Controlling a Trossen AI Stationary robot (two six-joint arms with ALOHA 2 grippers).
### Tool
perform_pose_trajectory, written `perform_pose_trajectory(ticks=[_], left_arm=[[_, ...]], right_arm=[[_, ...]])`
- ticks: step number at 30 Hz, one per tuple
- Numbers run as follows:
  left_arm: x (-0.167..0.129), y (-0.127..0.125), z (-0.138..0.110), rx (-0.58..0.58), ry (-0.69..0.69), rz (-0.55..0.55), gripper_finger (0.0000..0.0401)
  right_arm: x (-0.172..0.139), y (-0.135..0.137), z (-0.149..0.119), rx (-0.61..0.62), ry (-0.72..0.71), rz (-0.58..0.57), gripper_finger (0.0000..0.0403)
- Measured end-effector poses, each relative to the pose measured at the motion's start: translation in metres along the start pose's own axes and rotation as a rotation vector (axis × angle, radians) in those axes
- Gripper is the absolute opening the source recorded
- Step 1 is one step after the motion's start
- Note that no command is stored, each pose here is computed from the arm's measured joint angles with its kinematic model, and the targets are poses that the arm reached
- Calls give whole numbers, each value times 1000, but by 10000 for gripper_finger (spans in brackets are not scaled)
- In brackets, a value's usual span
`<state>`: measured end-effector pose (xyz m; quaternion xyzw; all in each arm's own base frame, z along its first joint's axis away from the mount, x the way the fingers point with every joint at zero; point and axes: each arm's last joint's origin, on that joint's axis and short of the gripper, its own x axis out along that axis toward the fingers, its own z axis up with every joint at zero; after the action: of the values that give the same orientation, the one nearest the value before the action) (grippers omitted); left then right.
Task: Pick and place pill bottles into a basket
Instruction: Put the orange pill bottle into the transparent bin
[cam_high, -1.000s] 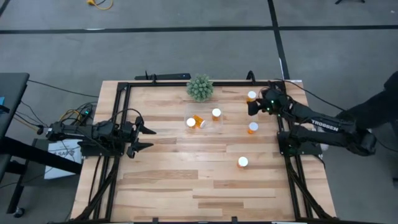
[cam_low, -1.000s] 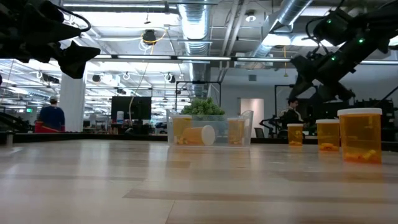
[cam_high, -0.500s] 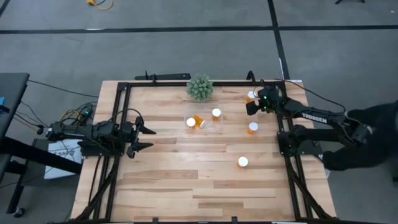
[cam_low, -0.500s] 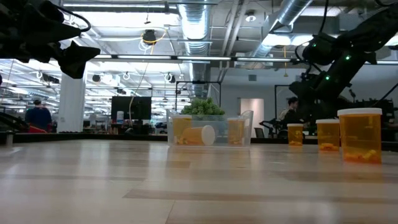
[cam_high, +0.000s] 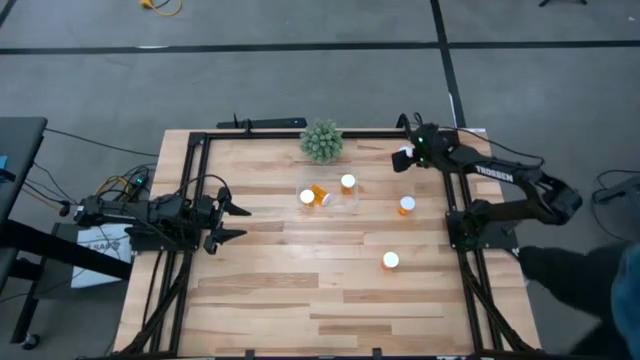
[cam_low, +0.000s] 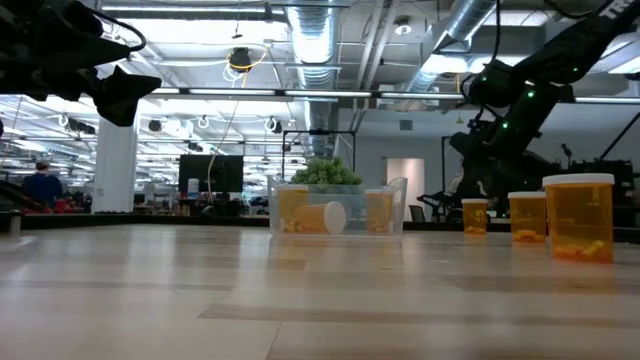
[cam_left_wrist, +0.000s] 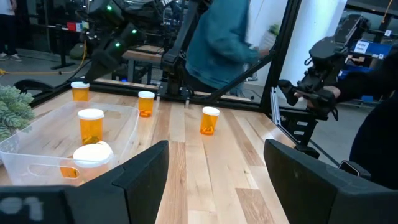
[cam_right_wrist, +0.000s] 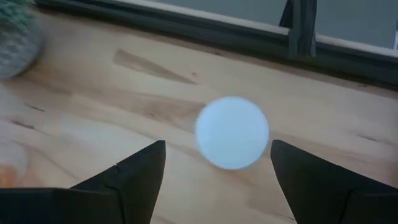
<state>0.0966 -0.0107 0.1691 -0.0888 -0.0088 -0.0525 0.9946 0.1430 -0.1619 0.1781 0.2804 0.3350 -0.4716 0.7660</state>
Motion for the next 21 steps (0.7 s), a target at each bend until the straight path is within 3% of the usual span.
perform_pose_trajectory(ticks=[11, 21], left_arm=[[0, 0, 0, 0, 0, 0, 254], [0, 0, 0, 0, 0, 0, 254]], right_arm=[[7, -1, 4, -37, 26, -12, 286], [8, -10, 7, 1, 36, 10, 286]])
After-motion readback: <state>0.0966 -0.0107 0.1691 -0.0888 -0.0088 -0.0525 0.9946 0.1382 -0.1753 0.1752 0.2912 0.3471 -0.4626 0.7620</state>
